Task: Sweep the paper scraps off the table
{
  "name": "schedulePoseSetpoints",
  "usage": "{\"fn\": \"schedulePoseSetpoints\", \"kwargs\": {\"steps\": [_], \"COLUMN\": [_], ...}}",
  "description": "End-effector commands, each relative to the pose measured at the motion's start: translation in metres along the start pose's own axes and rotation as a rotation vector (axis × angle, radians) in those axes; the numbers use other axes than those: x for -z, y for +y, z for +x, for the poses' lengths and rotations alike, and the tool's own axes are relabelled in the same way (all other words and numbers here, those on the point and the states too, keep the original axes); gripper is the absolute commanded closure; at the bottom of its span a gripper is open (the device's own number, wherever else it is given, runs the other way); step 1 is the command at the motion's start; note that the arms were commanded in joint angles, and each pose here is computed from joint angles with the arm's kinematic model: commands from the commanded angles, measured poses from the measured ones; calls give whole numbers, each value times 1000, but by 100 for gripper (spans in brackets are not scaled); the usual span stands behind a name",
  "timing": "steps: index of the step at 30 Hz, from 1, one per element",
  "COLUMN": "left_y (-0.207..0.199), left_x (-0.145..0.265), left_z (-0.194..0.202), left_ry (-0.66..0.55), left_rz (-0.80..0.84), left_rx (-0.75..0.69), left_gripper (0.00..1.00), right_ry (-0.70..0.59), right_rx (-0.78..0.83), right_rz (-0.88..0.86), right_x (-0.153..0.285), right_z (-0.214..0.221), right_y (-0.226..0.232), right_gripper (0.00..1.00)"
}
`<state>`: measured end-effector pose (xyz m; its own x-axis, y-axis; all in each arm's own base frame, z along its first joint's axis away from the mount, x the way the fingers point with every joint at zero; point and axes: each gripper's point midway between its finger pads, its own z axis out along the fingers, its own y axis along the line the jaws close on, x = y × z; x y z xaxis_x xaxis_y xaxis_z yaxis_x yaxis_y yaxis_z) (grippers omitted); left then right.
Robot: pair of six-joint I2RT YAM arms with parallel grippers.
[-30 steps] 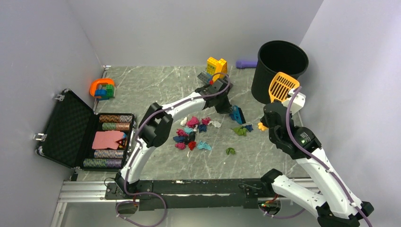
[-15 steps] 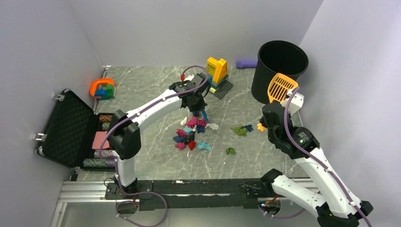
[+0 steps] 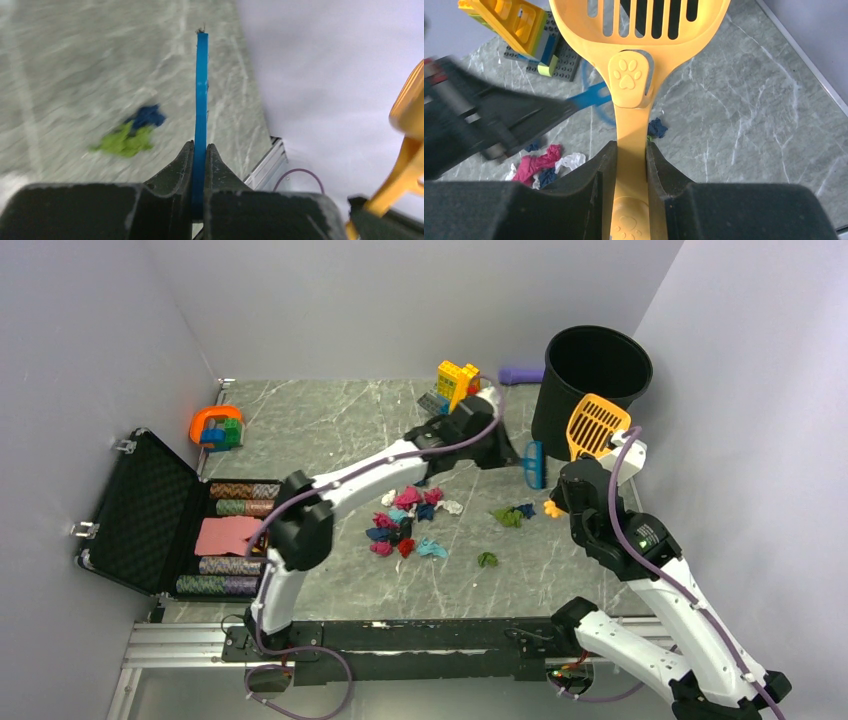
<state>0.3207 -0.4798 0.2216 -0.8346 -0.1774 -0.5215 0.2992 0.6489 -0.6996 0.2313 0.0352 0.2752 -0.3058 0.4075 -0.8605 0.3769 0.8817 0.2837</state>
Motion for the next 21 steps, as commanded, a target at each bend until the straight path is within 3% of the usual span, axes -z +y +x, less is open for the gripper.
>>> {"fn": "schedulePoseSetpoints", "kwargs": {"steps": [1, 5, 10, 15, 21], "left_y": [-58, -44, 32, 92, 127], "left_x": [-45, -77, -84, -28, 75], "left_z": [29, 61, 76, 53, 21], "left_ry": [125, 207, 229, 183, 77], "left_rz": [193, 136, -167, -429, -577], "left_rx": [-10, 38, 125, 121, 22], "left_gripper": [100, 100, 100, 100, 100], "right_ry": [-28, -35, -35, -31, -30], "right_rx": [-32, -29, -35, -29, -26], "right_rz": [-16, -9, -24, -29, -42], "right_x": [2, 2, 2, 1, -1], "right_z": [-8, -10, -9, -7, -7], "right_y": [3, 1, 3, 5, 9], "right_gripper": [100, 100, 100, 100, 100]}}
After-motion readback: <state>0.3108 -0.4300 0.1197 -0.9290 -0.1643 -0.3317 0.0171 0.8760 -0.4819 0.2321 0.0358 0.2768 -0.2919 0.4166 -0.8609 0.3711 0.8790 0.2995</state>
